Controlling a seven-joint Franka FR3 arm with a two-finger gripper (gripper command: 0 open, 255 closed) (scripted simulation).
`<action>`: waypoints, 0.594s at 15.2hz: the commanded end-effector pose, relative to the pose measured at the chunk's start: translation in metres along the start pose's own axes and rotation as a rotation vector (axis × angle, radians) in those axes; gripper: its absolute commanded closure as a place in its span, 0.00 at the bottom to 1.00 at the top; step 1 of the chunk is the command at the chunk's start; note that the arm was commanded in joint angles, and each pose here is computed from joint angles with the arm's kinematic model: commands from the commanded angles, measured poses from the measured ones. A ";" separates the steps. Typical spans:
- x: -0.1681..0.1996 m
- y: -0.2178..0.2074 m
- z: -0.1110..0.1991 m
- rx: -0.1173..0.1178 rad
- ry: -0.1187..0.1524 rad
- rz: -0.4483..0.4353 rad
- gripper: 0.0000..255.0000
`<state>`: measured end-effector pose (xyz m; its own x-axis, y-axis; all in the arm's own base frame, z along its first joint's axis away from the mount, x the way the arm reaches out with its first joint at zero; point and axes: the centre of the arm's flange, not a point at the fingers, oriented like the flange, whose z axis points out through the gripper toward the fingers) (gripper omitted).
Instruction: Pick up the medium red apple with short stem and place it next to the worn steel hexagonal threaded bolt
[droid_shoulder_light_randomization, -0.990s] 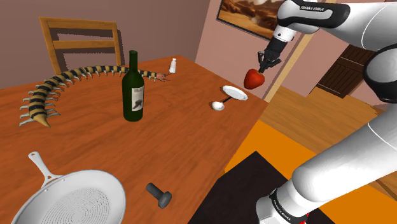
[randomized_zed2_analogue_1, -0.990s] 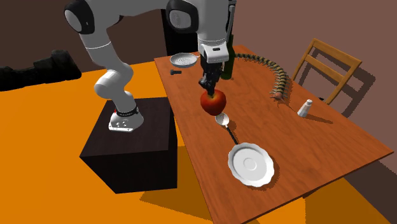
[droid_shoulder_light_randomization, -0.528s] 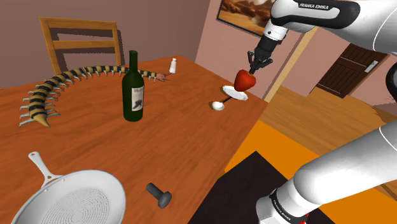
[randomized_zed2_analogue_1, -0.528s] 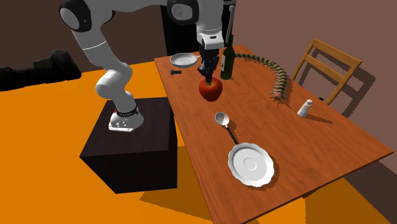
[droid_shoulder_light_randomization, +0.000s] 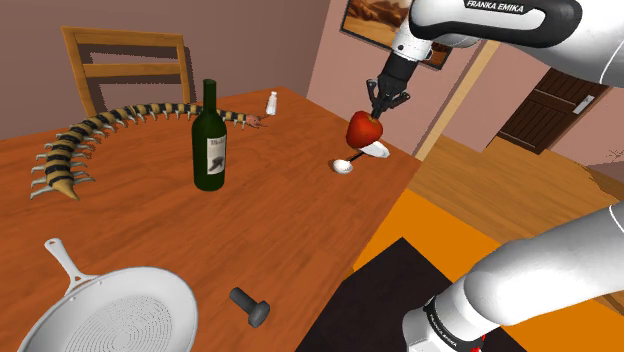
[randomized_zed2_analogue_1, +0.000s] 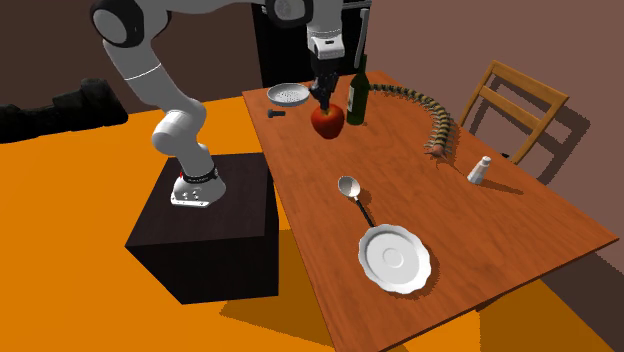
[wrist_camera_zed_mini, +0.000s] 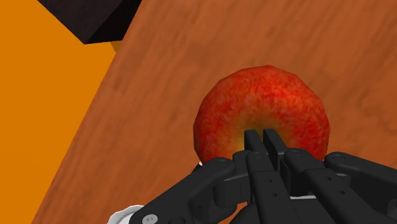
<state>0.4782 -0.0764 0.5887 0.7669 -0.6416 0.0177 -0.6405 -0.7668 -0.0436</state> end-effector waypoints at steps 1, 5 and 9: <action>-0.016 -0.021 0.001 0.000 0.000 0.001 1.00; -0.048 -0.063 0.002 0.000 0.000 0.001 1.00; -0.080 -0.105 0.003 0.000 0.000 0.001 1.00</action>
<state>0.4864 0.0409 0.5893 0.7668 -0.6416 0.0177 -0.6405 -0.7667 -0.0437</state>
